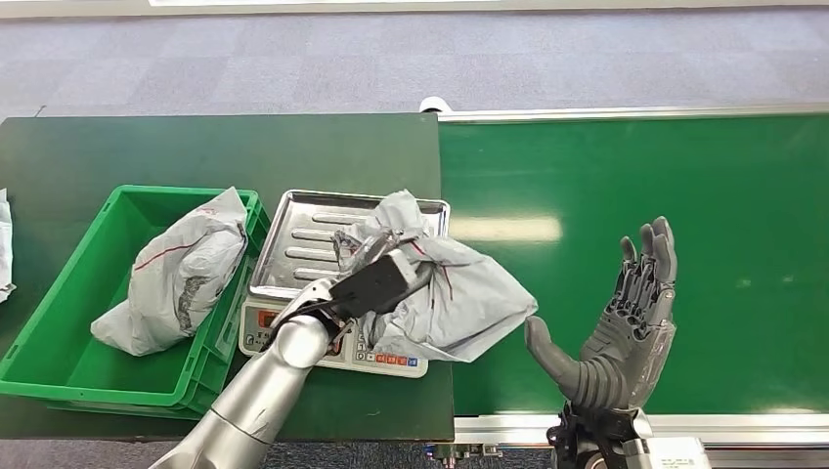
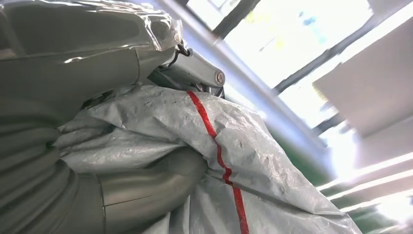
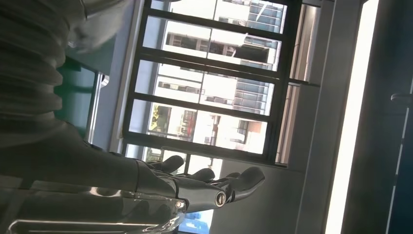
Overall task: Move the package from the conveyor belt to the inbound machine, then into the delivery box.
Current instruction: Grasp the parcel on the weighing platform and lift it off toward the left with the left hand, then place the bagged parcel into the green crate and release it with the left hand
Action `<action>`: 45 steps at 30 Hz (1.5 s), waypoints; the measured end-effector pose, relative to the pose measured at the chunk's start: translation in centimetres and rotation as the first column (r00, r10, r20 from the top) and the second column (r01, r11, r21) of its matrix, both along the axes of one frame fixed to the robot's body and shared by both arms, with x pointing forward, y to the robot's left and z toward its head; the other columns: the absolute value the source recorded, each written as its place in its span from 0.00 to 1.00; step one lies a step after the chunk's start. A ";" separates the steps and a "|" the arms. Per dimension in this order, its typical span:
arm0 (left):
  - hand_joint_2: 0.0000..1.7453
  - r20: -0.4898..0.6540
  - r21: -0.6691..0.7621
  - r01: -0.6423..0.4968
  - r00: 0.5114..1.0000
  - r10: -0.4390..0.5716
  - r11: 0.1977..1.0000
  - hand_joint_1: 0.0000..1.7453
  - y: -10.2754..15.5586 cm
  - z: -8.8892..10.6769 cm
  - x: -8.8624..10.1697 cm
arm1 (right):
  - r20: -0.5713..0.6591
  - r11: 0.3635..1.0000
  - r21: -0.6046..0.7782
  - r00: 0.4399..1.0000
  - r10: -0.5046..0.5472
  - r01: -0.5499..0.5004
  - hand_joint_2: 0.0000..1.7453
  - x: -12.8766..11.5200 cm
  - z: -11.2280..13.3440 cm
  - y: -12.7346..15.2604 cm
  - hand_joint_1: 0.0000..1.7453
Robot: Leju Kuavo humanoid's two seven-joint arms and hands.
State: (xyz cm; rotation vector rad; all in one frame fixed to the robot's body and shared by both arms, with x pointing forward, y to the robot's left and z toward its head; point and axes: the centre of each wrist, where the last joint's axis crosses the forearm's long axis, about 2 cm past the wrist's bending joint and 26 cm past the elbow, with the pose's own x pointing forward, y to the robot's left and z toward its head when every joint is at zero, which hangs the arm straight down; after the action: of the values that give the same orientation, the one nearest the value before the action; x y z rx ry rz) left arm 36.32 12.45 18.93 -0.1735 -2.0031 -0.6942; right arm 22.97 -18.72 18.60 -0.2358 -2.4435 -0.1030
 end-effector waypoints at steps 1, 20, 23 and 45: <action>1.00 0.067 -0.065 -0.033 0.997 0.037 0.997 1.00 0.5 0.8 -0.4 | -0.005 1.000 0.009 1.000 0.004 -0.004 1.00 -0.1 -0.1 0.0 0.00; 1.00 0.485 -0.491 -0.649 0.350 0.801 0.581 1.00 17.7 9.5 -3.8 | -0.115 0.998 0.042 0.993 0.042 -0.037 1.00 -0.9 -2.6 -0.6 0.00; 1.00 0.463 -0.459 -0.699 0.338 0.820 0.547 1.00 19.8 8.8 -3.0 | -0.123 0.998 0.044 0.991 0.044 -0.039 1.00 -0.8 -2.8 -0.6 0.00; 1.00 0.246 0.333 -0.937 0.190 0.950 0.101 0.10 34.3 0.0 2.4 | -0.193 0.999 0.031 0.980 0.043 -0.037 1.00 0.6 -3.9 -0.2 0.00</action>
State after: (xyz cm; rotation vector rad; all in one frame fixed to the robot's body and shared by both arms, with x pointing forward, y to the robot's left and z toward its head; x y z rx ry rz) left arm 38.77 46.70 18.94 1.3356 -1.3809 -0.1775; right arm 23.61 -18.93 14.70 -0.1761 -2.2505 -0.0909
